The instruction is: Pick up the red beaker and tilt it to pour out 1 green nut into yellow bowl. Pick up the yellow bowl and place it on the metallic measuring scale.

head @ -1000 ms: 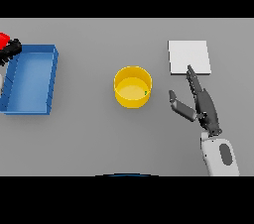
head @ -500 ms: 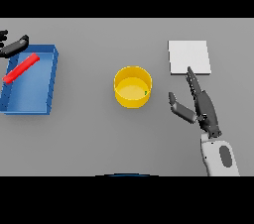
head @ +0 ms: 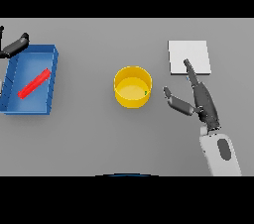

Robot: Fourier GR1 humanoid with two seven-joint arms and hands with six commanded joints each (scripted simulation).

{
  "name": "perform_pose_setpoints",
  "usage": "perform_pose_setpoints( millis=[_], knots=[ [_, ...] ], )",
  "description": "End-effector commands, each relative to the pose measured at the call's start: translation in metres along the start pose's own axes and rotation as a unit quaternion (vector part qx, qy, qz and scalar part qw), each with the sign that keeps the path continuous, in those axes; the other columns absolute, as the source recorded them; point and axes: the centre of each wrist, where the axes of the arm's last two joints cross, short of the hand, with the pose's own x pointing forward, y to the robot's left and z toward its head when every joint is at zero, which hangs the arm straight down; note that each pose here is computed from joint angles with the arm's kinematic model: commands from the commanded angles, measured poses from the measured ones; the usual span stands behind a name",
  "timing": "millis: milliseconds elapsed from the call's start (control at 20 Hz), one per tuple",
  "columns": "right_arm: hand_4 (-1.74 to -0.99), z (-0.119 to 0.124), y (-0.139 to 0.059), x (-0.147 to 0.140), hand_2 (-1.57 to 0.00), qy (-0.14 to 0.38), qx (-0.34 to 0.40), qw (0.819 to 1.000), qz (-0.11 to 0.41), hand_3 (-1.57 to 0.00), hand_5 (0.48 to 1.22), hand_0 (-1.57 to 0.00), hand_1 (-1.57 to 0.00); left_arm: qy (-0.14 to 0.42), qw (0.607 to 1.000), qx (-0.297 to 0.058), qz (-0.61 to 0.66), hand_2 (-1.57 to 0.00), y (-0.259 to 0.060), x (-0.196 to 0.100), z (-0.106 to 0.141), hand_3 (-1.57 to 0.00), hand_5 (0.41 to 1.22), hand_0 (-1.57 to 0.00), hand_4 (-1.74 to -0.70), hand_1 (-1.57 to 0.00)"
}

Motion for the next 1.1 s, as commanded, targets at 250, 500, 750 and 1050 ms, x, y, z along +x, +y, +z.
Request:
perform_pose_setpoints(
  millis=[250,500,750,1050],
  knots=[
    [-1.254,-0.036,-0.004,0.029,0.00,-0.094,0.149,0.979,0.105,0.00,0.666,0.00,0.00,-0.017,1.000,-0.003,0.017,0.00,-0.002,0.002,0.002,0.00,0.709,-0.01,-0.74,-0.01],
    [-1.230,-0.057,0.009,0.047,0.00,-0.117,0.234,0.927,0.270,0.00,0.620,0.00,0.00,-0.019,1.000,-0.006,0.019,0.00,-0.003,-0.002,0.003,0.00,0.711,0.00,-0.75,0.00],
    [-1.231,-0.074,0.017,0.064,0.00,-0.159,0.307,0.873,0.343,0.00,0.625,0.00,0.00,-0.029,0.999,-0.005,0.024,0.00,-0.003,-0.003,0.002,0.00,0.716,0.00,-0.75,0.00],
    [-1.214,-0.085,0.030,0.073,0.00,-0.156,0.369,0.827,0.395,0.00,0.648,0.00,0.00,-0.034,0.998,-0.004,0.043,0.00,0.000,-0.008,0.000,0.00,0.721,0.00,-0.78,0.00]
  ],
)
